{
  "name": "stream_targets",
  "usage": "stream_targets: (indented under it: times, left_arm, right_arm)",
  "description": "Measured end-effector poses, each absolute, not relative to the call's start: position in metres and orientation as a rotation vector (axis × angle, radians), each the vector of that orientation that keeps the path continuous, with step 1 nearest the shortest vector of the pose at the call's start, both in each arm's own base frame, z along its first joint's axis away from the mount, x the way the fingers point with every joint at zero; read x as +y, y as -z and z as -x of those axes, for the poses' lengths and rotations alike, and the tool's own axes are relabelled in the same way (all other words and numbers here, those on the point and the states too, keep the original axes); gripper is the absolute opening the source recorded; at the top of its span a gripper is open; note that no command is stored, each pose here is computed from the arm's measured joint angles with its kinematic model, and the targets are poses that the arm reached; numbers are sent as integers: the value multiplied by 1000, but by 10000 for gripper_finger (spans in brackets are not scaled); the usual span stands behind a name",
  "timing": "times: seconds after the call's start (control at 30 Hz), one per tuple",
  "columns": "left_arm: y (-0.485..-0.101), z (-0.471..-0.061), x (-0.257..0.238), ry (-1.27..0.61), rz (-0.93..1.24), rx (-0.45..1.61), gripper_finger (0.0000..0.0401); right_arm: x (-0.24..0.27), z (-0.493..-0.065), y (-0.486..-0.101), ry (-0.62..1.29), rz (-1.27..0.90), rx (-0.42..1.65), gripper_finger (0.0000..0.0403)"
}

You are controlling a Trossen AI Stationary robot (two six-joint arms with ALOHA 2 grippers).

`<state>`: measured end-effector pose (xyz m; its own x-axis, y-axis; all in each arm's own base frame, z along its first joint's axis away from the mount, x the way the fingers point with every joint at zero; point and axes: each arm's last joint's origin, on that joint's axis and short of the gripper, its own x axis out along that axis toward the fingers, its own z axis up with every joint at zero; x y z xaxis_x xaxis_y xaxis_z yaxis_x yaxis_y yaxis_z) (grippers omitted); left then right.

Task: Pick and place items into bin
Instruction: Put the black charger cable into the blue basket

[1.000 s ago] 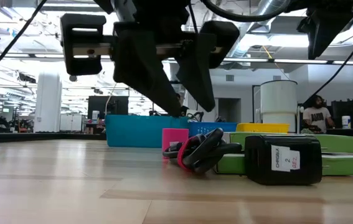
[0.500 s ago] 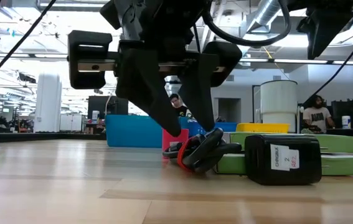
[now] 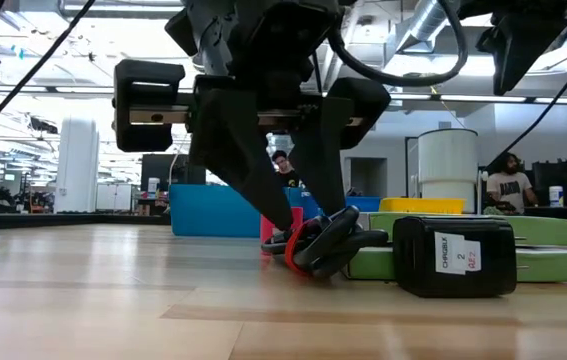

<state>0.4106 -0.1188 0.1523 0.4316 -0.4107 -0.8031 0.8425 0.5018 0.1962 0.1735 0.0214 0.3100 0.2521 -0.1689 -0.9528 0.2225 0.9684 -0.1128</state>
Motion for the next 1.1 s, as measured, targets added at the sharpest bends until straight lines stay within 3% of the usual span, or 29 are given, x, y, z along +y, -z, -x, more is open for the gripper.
stream_targets:
  times: [1.1]
  left_arm:
    - [-141, -414, -114, 882, -589, 783, 154]
  right_arm:
    - [22, -175, -310, 263, -52, 1272, 113]
